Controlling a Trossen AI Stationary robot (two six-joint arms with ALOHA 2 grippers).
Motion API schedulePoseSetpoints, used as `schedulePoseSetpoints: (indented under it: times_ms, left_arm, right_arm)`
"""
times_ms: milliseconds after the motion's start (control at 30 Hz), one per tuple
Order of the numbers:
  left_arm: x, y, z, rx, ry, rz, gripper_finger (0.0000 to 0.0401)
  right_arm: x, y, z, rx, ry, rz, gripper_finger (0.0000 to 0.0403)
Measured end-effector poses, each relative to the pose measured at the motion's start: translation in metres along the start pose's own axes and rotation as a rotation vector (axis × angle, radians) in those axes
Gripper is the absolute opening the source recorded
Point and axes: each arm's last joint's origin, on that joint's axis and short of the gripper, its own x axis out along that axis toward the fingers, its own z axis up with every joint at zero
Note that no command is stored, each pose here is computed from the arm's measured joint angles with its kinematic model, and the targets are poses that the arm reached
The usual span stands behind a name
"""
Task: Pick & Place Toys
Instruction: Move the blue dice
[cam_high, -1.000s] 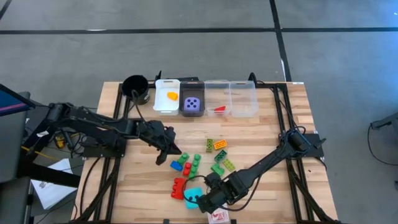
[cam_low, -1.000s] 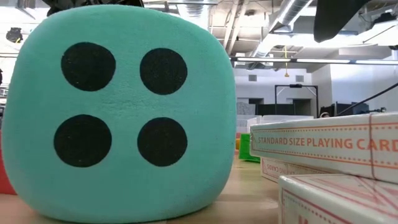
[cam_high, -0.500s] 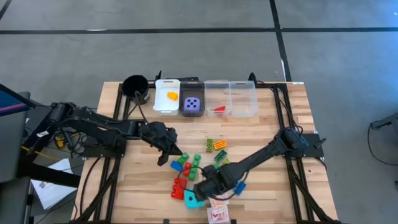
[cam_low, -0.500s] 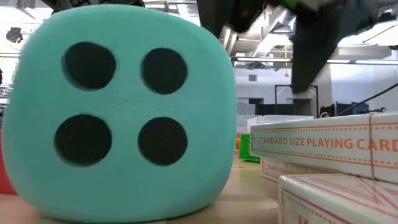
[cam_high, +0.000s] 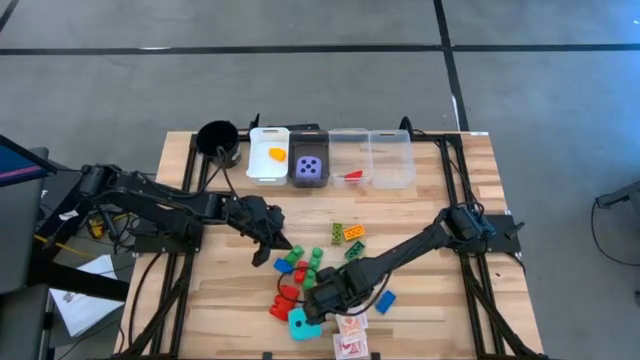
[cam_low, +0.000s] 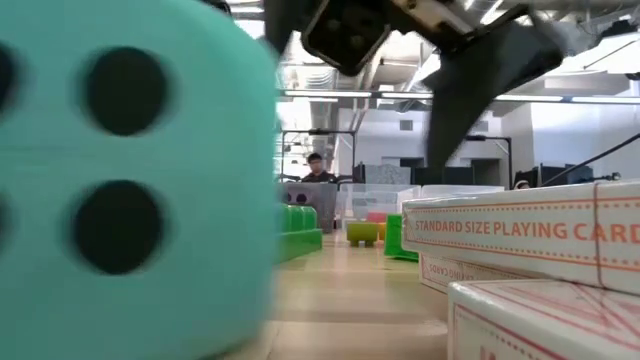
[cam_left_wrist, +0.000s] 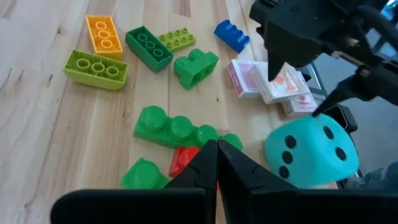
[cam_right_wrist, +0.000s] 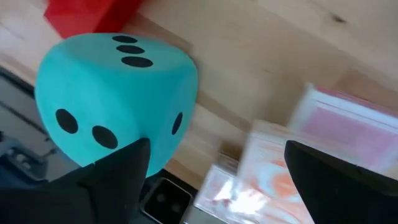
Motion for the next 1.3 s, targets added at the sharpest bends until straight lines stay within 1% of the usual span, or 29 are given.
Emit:
schedulePoseSetpoints:
  times_ms: [333,400,467,533,600,700,767,833,900,1000,1200,1300]
  left_arm:
    - [0.0,0.0,-0.002,-0.004,0.02,0.001,0.0001]
    - [0.0,0.001,-0.003,-0.006,0.029,0.004,0.0001]
    - [0.0,0.001,-0.004,-0.009,0.042,0.008,0.0001]
    - [0.0,0.001,-0.005,-0.011,0.052,0.011,0.0001]
    - [0.0,0.002,-0.005,-0.007,0.057,0.012,0.0001]
    - [0.0,0.002,-0.005,0.017,0.057,0.012,0.0001]
    - [0.0,0.002,-0.005,0.018,0.057,0.013,0.0001]
    - [0.0,0.002,-0.005,0.019,0.056,0.013,0.0001]
    - [0.0,0.002,-0.005,0.02,0.055,0.013,0.0001]
    - [0.0,0.002,-0.005,0.022,0.054,0.013,0.0001]
    - [0.0,0.002,-0.005,0.022,0.054,0.013,0.0001]
    - [0.0,0.002,-0.005,0.022,0.055,0.013,0.0001]
  right_arm:
    - [-0.004,0.016,0.027,-0.089,-0.048,0.172,0.0366]
    - [-0.005,0.016,0.028,-0.124,-0.054,0.18,0.0366]
    - [-0.004,0.014,0.028,-0.124,-0.051,0.152,0.0366]
    - [-0.006,0.009,0.026,-0.099,-0.051,0.105,0.0366]
    - [-0.009,0.005,0.02,-0.066,-0.051,0.058,0.0366]
    - [-0.006,-0.006,0.006,0.005,-0.034,-0.058,0.0366]
    - [-0.002,-0.01,-0.003,0.054,-0.027,-0.1,0.0366]
    - [0.002,-0.01,-0.011,0.075,-0.003,-0.108,0.0366]
    - [0.004,-0.009,-0.018,0.067,0.016,-0.092,0.0366]
    - [0.002,-0.009,-0.022,0.09,0.018,-0.09,0.0366]
    - [0.002,-0.007,-0.01,0.115,0.009,-0.08,0.0366]
    - [0.008,-0.007,-0.001,0.122,0.013,-0.075,0.0366]
